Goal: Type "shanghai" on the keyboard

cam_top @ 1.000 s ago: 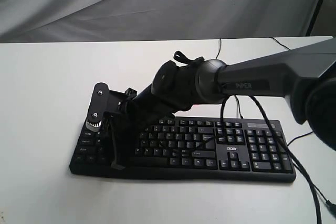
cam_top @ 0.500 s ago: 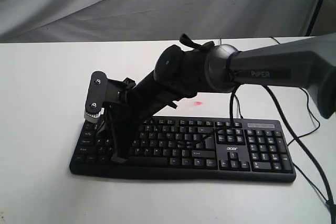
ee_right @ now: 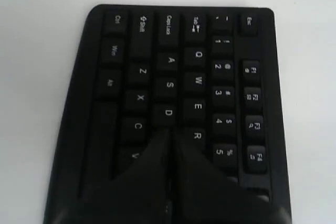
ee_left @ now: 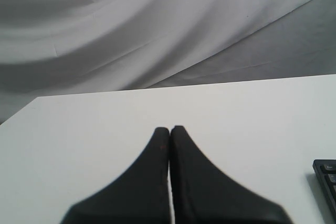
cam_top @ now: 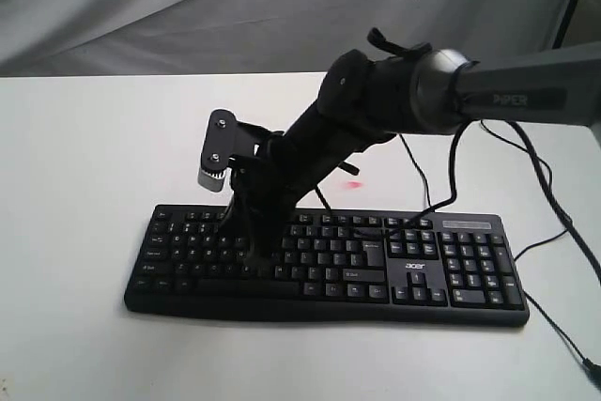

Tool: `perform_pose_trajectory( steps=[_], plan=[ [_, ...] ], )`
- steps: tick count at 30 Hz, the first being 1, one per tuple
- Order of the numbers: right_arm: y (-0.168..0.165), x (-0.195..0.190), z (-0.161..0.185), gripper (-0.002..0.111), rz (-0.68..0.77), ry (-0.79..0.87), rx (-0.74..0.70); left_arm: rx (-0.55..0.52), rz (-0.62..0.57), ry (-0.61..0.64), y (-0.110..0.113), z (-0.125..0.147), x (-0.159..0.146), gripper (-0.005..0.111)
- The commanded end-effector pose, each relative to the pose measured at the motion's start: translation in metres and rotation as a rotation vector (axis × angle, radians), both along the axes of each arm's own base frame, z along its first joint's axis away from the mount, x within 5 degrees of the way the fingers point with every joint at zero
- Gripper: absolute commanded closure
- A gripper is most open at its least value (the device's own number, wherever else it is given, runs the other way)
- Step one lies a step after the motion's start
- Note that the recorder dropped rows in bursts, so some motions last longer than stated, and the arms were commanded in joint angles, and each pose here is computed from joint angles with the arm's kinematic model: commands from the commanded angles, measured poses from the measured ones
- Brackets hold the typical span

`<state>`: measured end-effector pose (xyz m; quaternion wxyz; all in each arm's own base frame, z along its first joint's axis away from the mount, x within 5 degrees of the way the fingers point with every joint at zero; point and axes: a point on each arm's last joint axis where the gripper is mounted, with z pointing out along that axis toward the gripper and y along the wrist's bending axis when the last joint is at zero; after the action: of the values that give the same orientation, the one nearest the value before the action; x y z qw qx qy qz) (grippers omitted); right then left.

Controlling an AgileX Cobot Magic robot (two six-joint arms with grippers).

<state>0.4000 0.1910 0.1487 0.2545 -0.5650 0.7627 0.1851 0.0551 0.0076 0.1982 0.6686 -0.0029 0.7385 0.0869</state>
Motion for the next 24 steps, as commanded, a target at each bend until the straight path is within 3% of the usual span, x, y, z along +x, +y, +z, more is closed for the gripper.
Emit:
perform_pose_trajectory(
  steps=[1,24],
  plan=[
    [-0.009,0.000,0.004,0.108,-0.018,0.019,-0.036,-0.003,-0.004,0.002,0.000,-0.001,0.001,0.106],
    [-0.017,-0.013,0.000,0.108,-0.070,-0.021,-0.075,-0.003,-0.004,0.002,0.000,-0.001,0.001,0.106]
  ],
)
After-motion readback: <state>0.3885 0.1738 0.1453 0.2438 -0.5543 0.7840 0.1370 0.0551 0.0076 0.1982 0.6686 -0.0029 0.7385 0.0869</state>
